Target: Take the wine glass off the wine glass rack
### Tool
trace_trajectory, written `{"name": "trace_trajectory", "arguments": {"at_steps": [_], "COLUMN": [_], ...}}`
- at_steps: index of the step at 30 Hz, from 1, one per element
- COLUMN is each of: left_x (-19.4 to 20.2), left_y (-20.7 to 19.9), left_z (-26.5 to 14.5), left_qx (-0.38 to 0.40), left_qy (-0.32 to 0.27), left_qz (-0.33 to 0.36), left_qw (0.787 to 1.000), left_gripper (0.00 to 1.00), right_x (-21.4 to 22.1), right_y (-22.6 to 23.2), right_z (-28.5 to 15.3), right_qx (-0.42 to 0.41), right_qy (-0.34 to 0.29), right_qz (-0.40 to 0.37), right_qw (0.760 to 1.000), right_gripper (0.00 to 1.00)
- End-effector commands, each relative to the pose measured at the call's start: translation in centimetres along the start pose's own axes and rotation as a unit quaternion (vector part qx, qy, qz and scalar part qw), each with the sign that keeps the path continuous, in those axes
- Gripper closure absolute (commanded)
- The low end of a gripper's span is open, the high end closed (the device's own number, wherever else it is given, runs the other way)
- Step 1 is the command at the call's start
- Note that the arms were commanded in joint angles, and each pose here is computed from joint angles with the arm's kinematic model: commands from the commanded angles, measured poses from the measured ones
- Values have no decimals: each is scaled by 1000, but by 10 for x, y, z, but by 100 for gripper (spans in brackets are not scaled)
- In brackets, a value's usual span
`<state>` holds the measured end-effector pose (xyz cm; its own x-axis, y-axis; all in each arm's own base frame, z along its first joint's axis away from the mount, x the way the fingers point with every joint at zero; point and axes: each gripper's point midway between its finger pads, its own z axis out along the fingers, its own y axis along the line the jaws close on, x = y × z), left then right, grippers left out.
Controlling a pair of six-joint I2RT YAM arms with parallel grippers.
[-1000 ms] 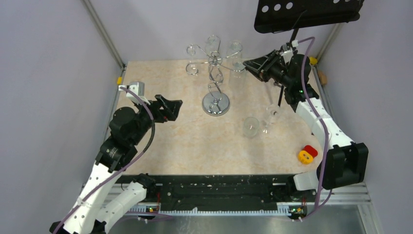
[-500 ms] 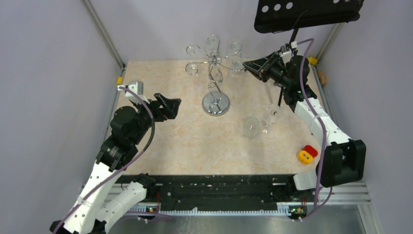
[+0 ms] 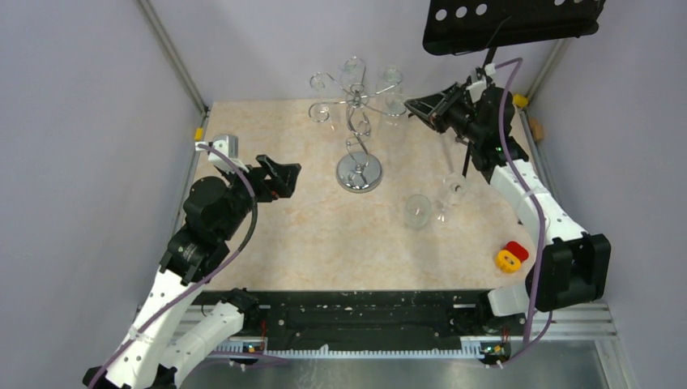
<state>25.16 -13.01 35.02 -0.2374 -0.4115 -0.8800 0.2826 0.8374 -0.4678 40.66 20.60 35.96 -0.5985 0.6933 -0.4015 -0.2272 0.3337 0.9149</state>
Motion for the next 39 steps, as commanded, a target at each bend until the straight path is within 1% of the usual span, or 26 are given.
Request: {"name": "trace_trajectory", "arguments": {"at_steps": [1,6,13,17,23,28,30,33,35,39], "left_x": [-10,-10,-9,-10,-8,-7,-8,-9,-10,-11], "left_y": [0,0,0,0,-4,-4,-4,-4,-4,-4], "left_z": [-2,-3,-3,-5,-5,-6,-6,-8,-8,-10], "left_qx": [0,0,0,0,12,12,12,12,13,12], "left_qy": [-21,-21,-21,-23,-17,-17,-18,-20,-21,-24], "left_qz": [-2,-2,-3,-4,0,0,0,1,1,0], "left_qw": [1000,1000,1000,1000,1000,1000,1000,1000,1000,1000], "left_gripper": [6,6,6,6,6,6,6,6,6,6], "right_x": [-22,-18,-5,-2,5,11,12,8,4,-4], "right_y": [35,33,25,27,29,28,29,33,37,43], "right_z": [-5,-2,3,8,16,21,22,20,16,8], "right_qx": [0,21,21,5,0,7,7,10,12,23], "right_qy": [-52,-49,-24,-19,-8,0,0,-11,-23,-42], "right_qz": [-81,-102,-75,-58,-53,-53,-51,-55,-61,-69], "right_qw": [995,993,997,998,999,999,999,998,998,996], "right_gripper": [99,90,90,89,81,80,83,95,100,100]}}
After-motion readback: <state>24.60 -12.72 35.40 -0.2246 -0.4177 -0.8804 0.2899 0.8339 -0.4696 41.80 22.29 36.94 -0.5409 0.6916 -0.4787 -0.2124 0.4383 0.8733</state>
